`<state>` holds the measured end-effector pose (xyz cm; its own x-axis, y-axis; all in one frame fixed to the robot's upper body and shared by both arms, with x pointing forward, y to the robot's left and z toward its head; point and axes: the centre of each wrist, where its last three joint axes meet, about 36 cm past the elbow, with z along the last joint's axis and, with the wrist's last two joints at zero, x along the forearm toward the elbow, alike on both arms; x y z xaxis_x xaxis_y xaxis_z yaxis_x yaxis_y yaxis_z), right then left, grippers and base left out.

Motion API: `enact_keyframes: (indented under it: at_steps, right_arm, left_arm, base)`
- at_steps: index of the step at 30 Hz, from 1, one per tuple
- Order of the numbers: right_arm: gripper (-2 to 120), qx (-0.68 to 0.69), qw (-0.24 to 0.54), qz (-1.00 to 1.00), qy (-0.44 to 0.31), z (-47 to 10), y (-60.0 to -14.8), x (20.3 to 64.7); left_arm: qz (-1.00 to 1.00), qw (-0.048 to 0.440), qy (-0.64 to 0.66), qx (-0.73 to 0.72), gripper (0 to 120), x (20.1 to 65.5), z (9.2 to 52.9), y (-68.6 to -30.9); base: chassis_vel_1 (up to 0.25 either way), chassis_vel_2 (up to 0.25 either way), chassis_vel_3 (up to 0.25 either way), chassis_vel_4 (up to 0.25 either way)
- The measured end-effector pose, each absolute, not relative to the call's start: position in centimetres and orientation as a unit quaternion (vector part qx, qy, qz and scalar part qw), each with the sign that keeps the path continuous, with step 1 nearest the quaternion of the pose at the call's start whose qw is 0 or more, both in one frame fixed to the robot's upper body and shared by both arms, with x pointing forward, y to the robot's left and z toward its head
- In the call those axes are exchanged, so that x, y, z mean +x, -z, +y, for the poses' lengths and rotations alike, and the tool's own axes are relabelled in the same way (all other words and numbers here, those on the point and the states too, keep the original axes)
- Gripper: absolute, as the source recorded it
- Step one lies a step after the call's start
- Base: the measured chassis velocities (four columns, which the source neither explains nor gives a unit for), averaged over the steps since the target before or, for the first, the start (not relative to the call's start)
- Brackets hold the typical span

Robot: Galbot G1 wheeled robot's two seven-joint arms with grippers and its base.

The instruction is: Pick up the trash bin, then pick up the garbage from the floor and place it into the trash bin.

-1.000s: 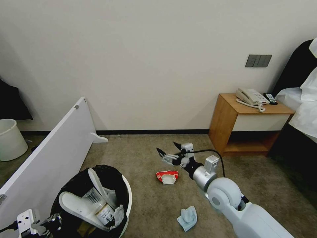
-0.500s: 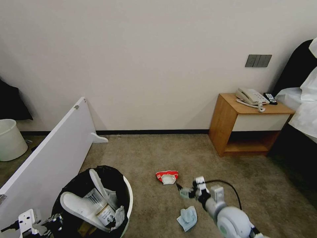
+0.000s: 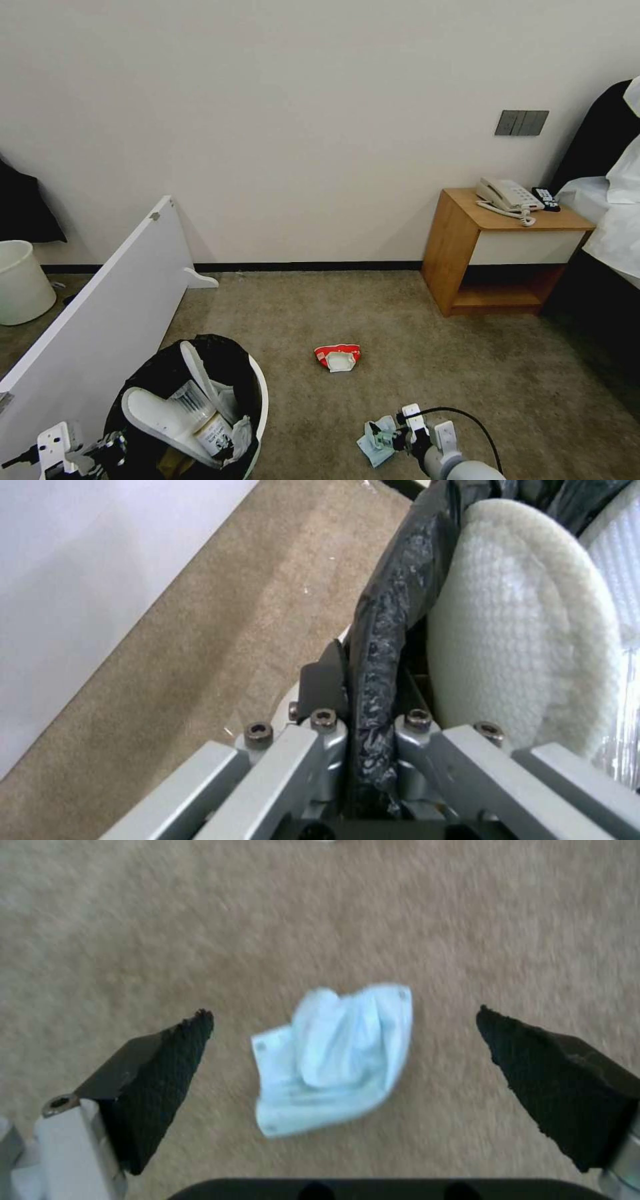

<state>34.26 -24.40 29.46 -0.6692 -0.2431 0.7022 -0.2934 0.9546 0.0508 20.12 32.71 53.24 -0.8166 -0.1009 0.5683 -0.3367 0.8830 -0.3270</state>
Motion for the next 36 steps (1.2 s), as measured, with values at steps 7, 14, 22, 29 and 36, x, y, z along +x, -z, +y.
enact_keyframes:
  at_steps: [7,14,22,29,36]
  right_arm:
    - [100,0.137,0.402,-0.905,-0.03,-24.4,-28.8,34.9]
    - [100,0.126,0.419,-0.899,-0.026,-24.4,-27.5,36.3]
    - [100,0.12,0.427,-0.896,-0.009,-23.0,-25.7,39.0]
    - [100,0.121,0.433,-0.893,0.002,-22.3,-24.8,40.3]
    - [90,0.123,0.446,-0.886,0.006,-21.6,-24.1,40.7]
  left_arm:
    - [-0.929,0.279,-0.212,0.116,2,20.1,32.7,-53.2]
    - [-0.929,0.279,-0.212,0.116,2,20.1,32.7,-53.3]
    - [-0.929,0.279,-0.212,0.116,2,20.1,32.8,-53.3]
    - [-0.929,0.279,-0.212,0.117,2,20.1,32.9,-53.3]
    - [-0.929,0.279,-0.212,0.117,2,20.1,32.9,-53.3]
  base:
    - [0.0,0.0,0.0,0.0]
    - [0.0,0.0,0.0,0.0]
    - [0.0,0.0,0.0,0.0]
    - [0.0,0.0,0.0,0.0]
    - [0.0,0.0,0.0,0.0]
